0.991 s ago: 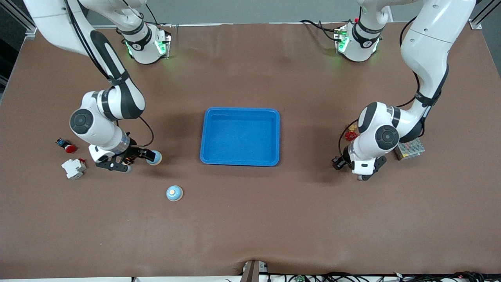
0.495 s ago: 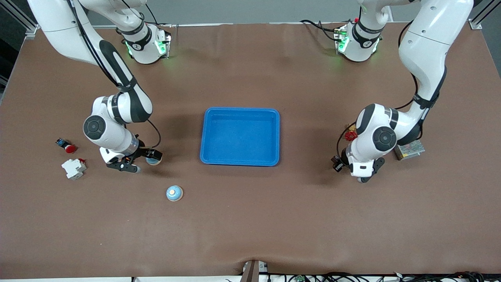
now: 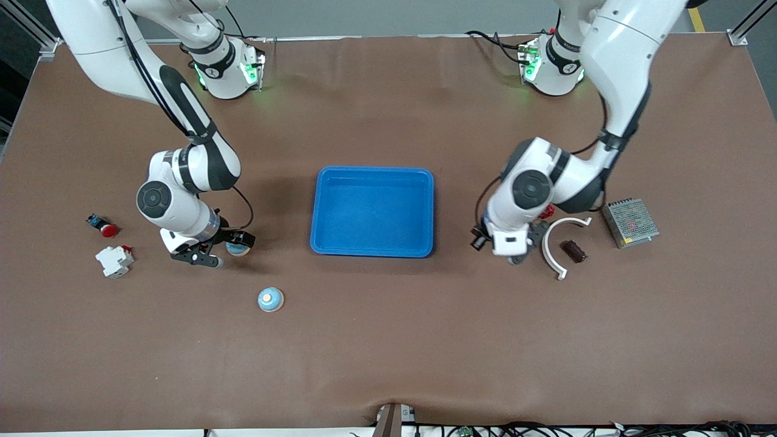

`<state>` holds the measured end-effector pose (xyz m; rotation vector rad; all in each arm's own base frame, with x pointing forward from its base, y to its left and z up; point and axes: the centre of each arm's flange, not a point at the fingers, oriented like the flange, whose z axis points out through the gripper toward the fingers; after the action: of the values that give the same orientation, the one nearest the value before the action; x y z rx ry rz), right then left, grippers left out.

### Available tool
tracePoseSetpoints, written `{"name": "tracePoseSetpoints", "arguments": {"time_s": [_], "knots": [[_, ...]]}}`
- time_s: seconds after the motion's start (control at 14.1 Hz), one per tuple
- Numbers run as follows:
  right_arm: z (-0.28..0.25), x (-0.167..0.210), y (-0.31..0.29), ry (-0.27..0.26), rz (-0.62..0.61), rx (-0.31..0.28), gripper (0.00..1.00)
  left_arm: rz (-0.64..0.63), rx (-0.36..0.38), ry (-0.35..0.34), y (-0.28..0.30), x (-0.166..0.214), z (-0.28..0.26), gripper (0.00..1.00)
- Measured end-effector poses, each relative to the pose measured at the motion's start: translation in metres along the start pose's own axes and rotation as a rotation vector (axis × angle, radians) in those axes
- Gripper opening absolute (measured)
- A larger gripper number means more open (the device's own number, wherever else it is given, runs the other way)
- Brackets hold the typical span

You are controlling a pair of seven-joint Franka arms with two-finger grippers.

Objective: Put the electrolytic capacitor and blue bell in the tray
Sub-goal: 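Drop the capacitor in the tray while the right gripper carries the bell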

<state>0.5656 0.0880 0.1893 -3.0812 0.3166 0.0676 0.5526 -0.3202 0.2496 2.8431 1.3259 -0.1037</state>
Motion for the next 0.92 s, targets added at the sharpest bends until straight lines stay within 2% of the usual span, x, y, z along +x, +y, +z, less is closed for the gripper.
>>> {"name": "tracePoseSetpoints", "arguments": {"time_s": [0.14, 0.28, 0.42, 0.5, 0.57, 0.92], "knots": [[0.0, 0.001, 0.0, 0.012, 0.001, 0.003, 1.0, -0.06, -0.007, 0.003, 0.011, -0.049, -0.002, 0.34], [0.003, 0.002, 0.0, 0.016, 0.001, 0.004, 0.83, -0.116, -0.01, 0.002, 0.018, -0.092, -0.002, 0.34], [0.005, 0.002, 0.001, 0.017, 0.002, 0.005, 0.8, -0.169, 0.0, -0.001, 0.02, -0.128, 0.007, 0.34], [0.006, 0.002, 0.001, 0.018, 0.002, 0.005, 0.68, -0.203, 0.011, -0.003, 0.02, -0.141, 0.015, 0.34], [0.005, 0.003, 0.001, 0.02, 0.003, 0.005, 0.64, -0.237, 0.022, -0.005, 0.021, -0.152, 0.023, 0.34], [0.003, 0.003, -0.003, 0.018, 0.025, 0.007, 0.64, -0.326, 0.073, -0.016, 0.025, -0.194, 0.067, 0.34]]}}
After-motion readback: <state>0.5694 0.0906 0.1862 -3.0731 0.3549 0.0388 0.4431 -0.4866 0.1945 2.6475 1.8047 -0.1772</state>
